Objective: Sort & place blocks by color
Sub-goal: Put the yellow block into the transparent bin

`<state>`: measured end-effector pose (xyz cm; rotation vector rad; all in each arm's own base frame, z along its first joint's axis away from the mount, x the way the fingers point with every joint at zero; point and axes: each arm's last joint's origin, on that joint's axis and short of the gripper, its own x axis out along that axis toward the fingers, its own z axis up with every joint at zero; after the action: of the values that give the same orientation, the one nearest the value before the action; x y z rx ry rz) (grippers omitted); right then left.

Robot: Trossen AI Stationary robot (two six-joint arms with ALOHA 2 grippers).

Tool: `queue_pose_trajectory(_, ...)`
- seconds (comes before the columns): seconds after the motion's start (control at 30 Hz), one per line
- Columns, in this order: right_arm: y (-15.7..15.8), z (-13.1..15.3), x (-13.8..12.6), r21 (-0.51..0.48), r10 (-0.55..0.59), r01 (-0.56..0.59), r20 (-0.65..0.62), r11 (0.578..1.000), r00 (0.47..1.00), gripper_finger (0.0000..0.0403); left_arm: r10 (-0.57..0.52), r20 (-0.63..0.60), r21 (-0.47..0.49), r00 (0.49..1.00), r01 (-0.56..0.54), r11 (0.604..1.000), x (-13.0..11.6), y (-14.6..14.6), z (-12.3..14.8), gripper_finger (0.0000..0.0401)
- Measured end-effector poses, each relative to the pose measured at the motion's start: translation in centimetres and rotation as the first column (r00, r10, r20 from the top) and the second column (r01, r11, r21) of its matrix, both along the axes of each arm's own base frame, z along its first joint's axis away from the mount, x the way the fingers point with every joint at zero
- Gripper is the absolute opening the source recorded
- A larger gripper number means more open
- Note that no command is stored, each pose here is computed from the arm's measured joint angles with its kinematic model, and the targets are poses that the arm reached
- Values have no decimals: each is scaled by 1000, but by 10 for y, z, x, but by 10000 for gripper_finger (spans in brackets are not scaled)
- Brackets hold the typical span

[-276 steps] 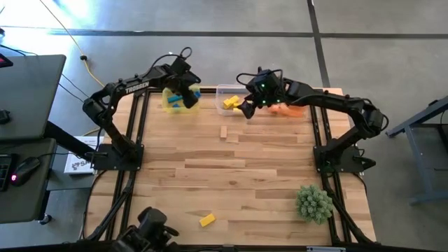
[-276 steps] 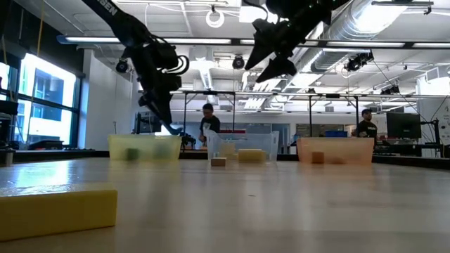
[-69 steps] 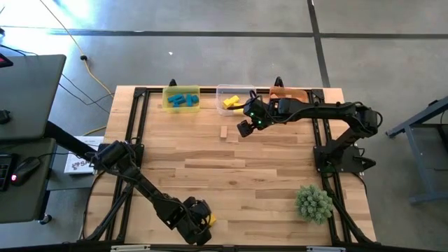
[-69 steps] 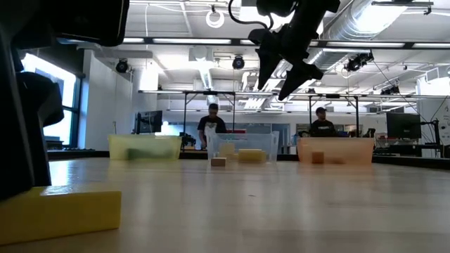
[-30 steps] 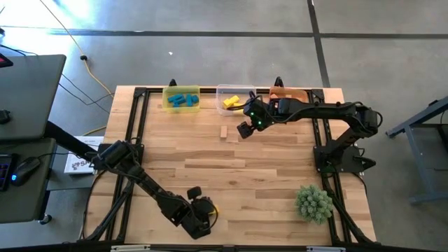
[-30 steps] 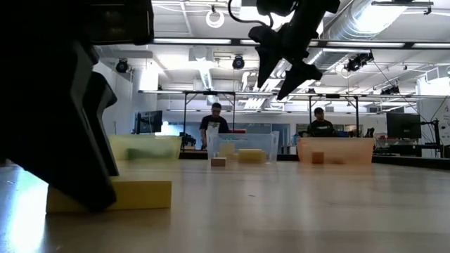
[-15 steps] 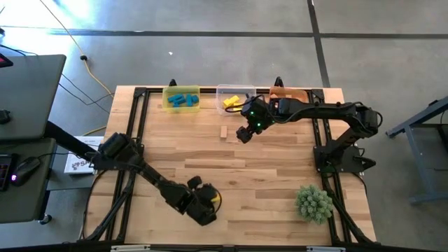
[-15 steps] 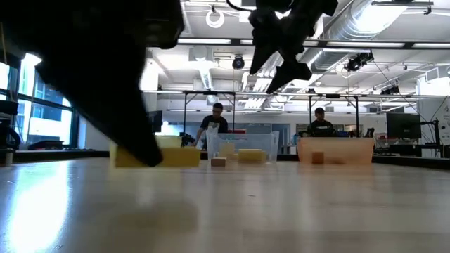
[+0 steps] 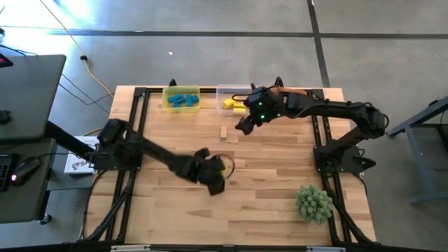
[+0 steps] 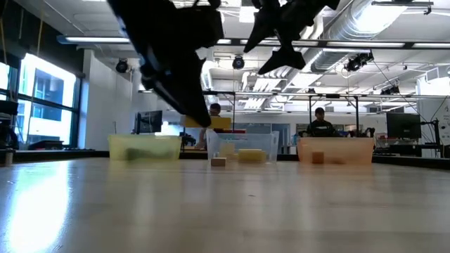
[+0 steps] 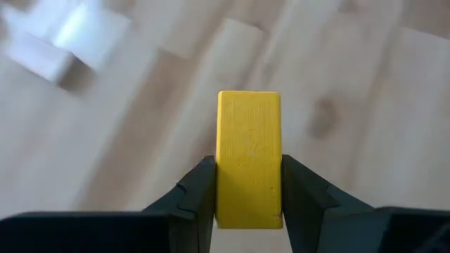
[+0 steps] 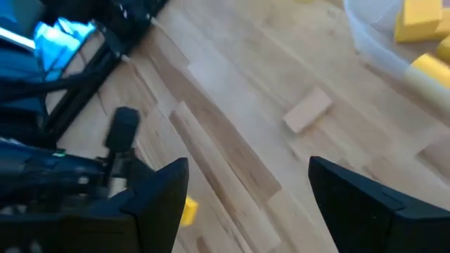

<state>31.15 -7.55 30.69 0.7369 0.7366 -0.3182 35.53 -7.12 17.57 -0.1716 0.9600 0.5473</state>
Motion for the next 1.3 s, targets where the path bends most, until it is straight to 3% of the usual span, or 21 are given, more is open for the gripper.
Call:
queue_pose_trajectory(0.2,-12,13,-8,-22,-43,45,73,999,996,282,-27,-22,46,999,28,999,3,62,21,102)
queue_pose_trajectory(0.33,-23,20,-15,-76,-126,134,99,988,987,282,-23,-18,68,1000,24,997,-2,107,36,102)
queue_pose_trajectory(0.5,-37,27,-21,-112,-235,252,145,961,961,282,-39,47,90,998,35,995,-11,163,54,102)
queue_pose_trajectory(0.7,-48,28,-25,-87,-305,320,154,943,940,282,-40,127,75,991,31,997,-27,220,65,102)
queue_pose_trajectory(0.93,-49,28,-25,-90,-361,377,155,922,920,282,-65,153,103,986,50,993,-45,262,68,102)
queue_pose_trajectory(1.3,-51,28,-26,-72,-443,458,160,886,882,282,-134,293,188,947,80,979,-53,305,69,102)
